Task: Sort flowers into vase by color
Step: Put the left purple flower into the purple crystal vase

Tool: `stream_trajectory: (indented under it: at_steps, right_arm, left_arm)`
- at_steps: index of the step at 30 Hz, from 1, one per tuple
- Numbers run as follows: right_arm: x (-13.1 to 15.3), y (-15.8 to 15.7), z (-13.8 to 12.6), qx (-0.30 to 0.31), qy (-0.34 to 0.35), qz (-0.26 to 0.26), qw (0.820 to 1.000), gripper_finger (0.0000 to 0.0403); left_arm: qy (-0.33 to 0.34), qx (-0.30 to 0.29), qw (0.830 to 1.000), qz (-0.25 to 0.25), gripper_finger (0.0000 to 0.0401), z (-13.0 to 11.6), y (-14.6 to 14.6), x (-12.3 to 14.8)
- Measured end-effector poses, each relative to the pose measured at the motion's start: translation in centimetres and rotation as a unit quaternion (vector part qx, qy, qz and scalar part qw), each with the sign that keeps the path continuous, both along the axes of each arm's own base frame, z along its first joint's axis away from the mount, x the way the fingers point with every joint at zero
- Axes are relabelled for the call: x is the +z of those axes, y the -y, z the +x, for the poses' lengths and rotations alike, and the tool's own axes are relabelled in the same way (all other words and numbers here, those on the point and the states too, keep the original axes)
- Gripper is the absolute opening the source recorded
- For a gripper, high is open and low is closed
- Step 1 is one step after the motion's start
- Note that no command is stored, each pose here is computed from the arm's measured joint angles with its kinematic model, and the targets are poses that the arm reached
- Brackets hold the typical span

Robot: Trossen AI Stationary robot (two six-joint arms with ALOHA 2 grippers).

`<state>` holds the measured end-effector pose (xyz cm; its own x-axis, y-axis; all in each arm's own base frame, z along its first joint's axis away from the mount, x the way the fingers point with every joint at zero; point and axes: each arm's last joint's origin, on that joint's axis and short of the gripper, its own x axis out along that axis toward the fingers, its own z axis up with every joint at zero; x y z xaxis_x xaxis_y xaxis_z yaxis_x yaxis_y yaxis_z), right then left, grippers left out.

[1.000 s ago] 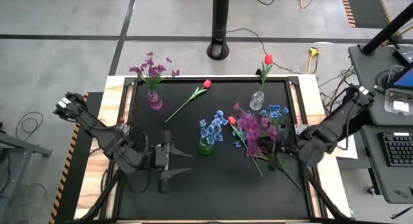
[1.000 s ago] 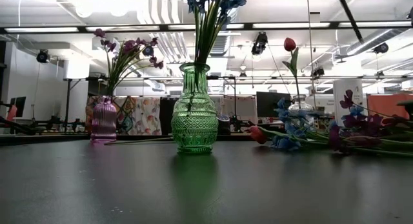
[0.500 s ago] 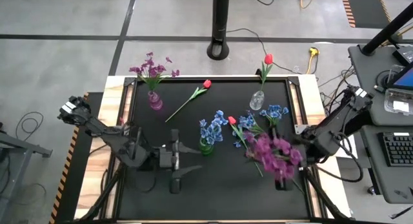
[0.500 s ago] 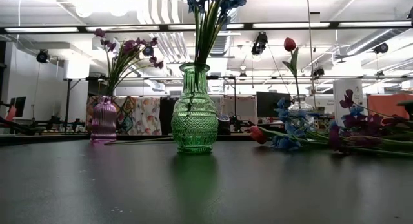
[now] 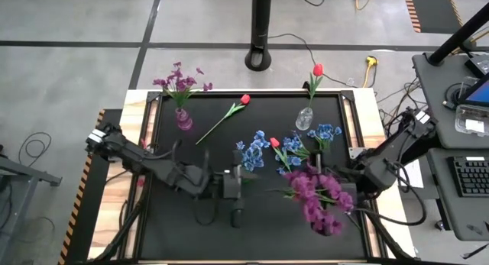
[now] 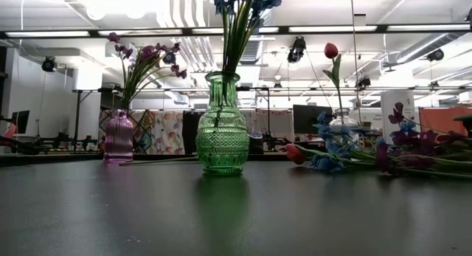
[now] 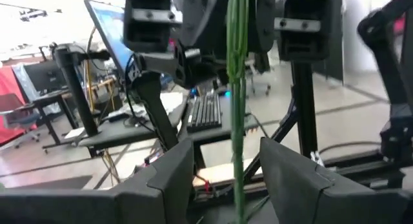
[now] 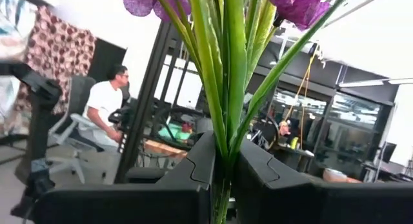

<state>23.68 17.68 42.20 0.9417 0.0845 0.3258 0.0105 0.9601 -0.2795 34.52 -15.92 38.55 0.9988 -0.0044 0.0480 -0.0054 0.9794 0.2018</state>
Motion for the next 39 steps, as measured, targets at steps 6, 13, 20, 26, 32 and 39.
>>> stream_trajectory:
  at_steps: [6, 13, 20, 26, 32, 39]
  right_arm:
    - [-0.1, -0.2, 1.6, 0.02, -0.009, -0.001, 1.0, 0.0028]
    - [-0.1, 0.0, 1.9, 0.023, -0.009, 0.007, 1.0, 0.0028]
    - [-0.1, 0.2, 1.7, 0.034, -0.027, 0.033, 0.999, 0.0029]
    - [-0.4, 0.2, 1.8, 0.034, -0.043, 0.039, 0.998, 0.0029]
    - [-0.5, 0.1, 1.8, 0.034, -0.049, 0.037, 0.998, 0.0029]
    - [-0.7, 0.1, 1.9, 0.029, -0.06, 0.037, 0.997, 0.0034]
  left_arm:
    - [-0.064, 0.002, 0.997, 0.032, 0.0162, 2.4, 1.0, 0.8]
    - [-0.1, 0.002, 0.994, 0.05, 0.0144, 4.2, 1.9, 1.5]
    - [-0.099, 0.003, 0.994, 0.047, 0.0084, 4.2, 1.9, 1.7]
    - [-0.094, 0.003, 0.995, 0.043, 0.0031, 4.0, 1.8, 2.1]
    - [-0.093, 0.004, 0.995, 0.042, 0.0002, 4.0, 1.7, 2.2]
    - [-0.094, 0.004, 0.995, 0.043, 0.0011, 3.9, 1.7, 2.2]
